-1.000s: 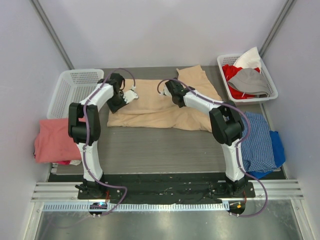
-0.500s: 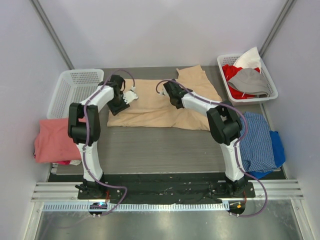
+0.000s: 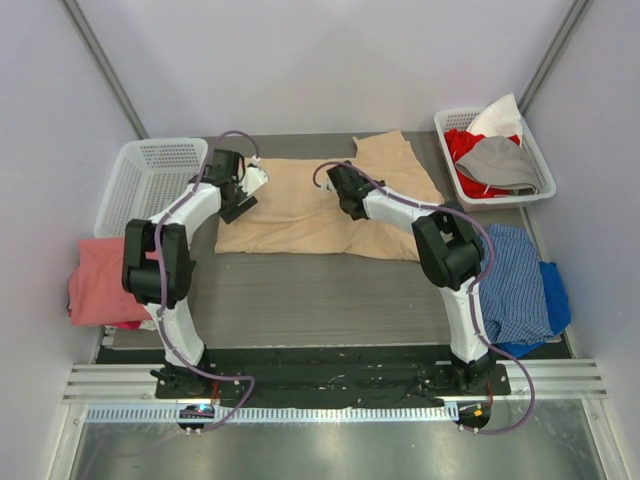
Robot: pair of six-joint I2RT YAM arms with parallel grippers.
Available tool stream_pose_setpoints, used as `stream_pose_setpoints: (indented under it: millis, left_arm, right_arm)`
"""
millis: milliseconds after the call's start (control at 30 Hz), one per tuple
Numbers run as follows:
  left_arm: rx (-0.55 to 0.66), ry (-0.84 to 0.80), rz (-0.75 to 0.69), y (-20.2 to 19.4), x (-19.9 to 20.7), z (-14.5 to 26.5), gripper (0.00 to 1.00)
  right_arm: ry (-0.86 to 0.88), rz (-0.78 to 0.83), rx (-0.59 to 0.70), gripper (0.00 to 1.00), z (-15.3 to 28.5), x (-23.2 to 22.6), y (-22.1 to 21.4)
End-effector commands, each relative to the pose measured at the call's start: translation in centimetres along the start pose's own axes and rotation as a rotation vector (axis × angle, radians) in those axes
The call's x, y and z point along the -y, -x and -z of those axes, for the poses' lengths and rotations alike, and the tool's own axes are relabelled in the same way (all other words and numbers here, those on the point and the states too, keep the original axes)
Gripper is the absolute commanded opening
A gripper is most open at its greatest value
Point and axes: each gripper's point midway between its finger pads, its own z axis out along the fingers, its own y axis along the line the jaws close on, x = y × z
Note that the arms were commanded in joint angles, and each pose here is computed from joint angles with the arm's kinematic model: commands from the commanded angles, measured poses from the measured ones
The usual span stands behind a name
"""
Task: Fold and stack the t-shirts
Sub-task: Fold the flattened tshirt in 1/3 of the way
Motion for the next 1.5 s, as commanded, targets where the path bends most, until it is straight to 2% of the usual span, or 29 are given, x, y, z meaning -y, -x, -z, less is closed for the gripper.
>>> stream_pose_setpoints:
  millis: [0,333,600,800,1167,1467]
  left_arm:
    - [0.109,0.165,0.098,2.2,-3.5,2.1,0.78]
    - [0.119,0.137,0.156,2.4,-2.4,0.7,0.79]
    - [0.208,0.122,0.200,2.7,-2.0,4.1,0.80]
    - [0.211,0.037,0.194,1.7,0.4,5.2,0.81]
    - [0.171,-0.049,0.186,1.8,2.6,1.0,0.81]
    - [0.166,-0.034,0.188,2.9,2.0,-2.0,0.81]
  right_arm:
    - [-0.100,-0.066,0.006,0.01,1.3,3.2,0.2]
    - [-0.121,-0.071,-0.010,0.01,1.5,3.1,-0.6]
    - [-0.111,-0.079,-0.018,0.01,1.4,2.1,-1.3]
    - [-0.100,-0.075,-0.019,0.01,1.2,1.4,-1.6]
    - [-0.101,-0.083,-0.021,0.01,1.7,1.6,-2.2]
    - [-0.099,-0.080,-0.025,0.01,1.8,1.4,-2.5]
